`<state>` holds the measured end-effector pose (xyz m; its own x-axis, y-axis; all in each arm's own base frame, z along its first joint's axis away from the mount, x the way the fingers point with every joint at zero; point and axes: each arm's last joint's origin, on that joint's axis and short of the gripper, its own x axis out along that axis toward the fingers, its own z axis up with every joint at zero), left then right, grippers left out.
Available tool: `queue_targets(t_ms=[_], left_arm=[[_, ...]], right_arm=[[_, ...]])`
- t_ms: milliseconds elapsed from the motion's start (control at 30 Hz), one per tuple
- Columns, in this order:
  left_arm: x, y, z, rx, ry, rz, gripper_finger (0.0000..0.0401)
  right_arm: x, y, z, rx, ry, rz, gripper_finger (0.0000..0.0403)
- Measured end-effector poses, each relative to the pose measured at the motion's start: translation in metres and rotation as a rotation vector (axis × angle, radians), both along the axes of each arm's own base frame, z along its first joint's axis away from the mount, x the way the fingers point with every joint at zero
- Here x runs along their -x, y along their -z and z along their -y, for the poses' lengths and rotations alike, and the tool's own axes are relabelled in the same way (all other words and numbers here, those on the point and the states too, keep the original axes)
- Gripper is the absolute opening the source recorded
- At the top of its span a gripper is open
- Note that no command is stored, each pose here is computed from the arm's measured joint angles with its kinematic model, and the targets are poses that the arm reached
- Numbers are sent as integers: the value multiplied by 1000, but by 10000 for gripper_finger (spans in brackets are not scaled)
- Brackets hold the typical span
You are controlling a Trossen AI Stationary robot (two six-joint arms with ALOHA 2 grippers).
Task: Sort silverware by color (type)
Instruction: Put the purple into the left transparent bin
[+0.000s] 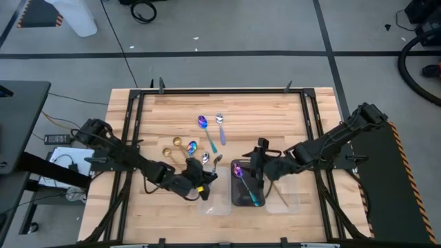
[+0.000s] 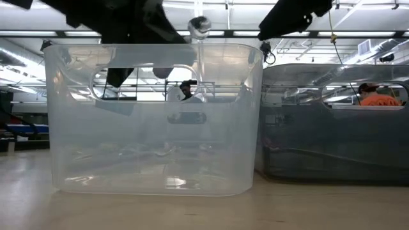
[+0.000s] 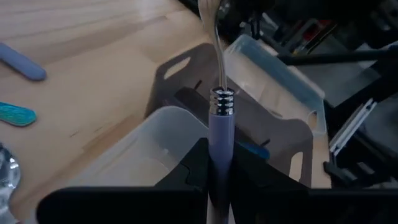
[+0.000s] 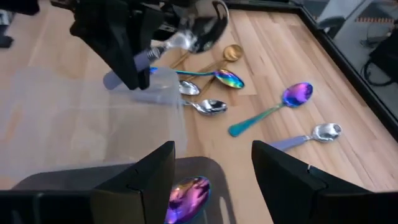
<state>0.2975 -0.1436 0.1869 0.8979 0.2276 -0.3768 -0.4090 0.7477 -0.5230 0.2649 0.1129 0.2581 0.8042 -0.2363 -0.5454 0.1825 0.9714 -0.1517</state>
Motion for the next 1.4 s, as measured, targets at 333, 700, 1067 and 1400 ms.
queue_targets(t_ms=[333, 700, 1067, 1400], left_arm=[[-10, -17, 16, 48, -67, -119, 41], [-25, -6, 28, 139, -83, -201, 41], [-43, -13, 36, 180, -95, -375, 41], [-42, -10, 34, 293, -64, -475, 41]], right_arm=[[20, 24, -20, 113, 12, 28, 222], [36, 52, -26, 148, -10, 41, 222], [54, 67, -40, 204, -35, 122, 216], [56, 68, -42, 208, -57, 114, 203]])
